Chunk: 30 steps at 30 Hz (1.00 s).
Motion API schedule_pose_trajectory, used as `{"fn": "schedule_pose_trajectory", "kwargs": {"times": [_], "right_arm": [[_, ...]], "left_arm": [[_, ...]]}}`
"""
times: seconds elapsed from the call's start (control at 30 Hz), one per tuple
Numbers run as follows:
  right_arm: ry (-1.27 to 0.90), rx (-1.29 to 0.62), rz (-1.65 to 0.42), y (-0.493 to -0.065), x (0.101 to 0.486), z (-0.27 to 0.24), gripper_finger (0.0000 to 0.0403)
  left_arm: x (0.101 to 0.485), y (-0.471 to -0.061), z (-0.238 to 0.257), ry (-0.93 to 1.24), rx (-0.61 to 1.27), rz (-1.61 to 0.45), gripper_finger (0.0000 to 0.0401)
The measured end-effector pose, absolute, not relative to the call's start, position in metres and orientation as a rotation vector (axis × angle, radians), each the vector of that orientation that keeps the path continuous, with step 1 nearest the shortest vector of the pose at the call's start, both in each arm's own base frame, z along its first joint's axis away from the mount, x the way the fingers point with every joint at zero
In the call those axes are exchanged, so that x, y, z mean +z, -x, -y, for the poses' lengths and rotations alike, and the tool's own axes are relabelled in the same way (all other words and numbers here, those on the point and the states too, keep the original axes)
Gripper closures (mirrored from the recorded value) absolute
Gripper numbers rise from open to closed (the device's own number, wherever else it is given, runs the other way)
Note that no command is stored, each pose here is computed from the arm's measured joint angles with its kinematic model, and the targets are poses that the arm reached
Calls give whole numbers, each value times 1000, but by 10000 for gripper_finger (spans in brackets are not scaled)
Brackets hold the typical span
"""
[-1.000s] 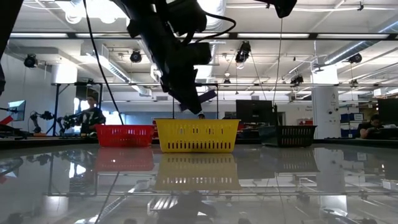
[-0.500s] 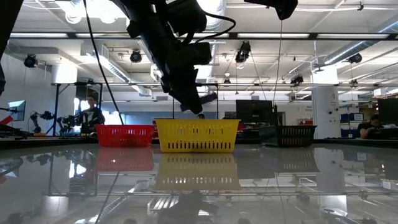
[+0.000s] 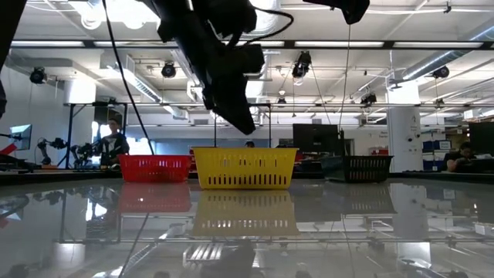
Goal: Sort & place blocks by color
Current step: Return to Home Position
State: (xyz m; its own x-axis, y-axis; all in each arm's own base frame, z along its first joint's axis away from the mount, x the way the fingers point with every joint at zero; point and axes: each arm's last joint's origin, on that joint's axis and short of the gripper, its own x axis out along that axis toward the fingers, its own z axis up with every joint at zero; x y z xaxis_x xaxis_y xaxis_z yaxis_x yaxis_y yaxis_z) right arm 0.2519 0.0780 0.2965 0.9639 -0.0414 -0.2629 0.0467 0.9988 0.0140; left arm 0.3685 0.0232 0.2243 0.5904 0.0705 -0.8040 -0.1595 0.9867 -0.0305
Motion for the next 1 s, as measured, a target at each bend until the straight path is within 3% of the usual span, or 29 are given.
{"fn": "schedule_pose_trajectory", "kwargs": {"times": [0.37,0.77,0.87,1.0], "right_arm": [[22,-42,-310,-251,292,-78,174],[139,-30,-345,-249,284,-77,174],[131,-140,-315,-250,287,-74,174],[117,-518,-265,-247,287,-62,174]], "left_arm": [[260,-351,33,-57,77,-718,274],[247,-305,77,-172,-99,-639,281],[245,-293,77,-149,-99,-594,281],[246,-277,72,-117,-78,-499,281]]}}
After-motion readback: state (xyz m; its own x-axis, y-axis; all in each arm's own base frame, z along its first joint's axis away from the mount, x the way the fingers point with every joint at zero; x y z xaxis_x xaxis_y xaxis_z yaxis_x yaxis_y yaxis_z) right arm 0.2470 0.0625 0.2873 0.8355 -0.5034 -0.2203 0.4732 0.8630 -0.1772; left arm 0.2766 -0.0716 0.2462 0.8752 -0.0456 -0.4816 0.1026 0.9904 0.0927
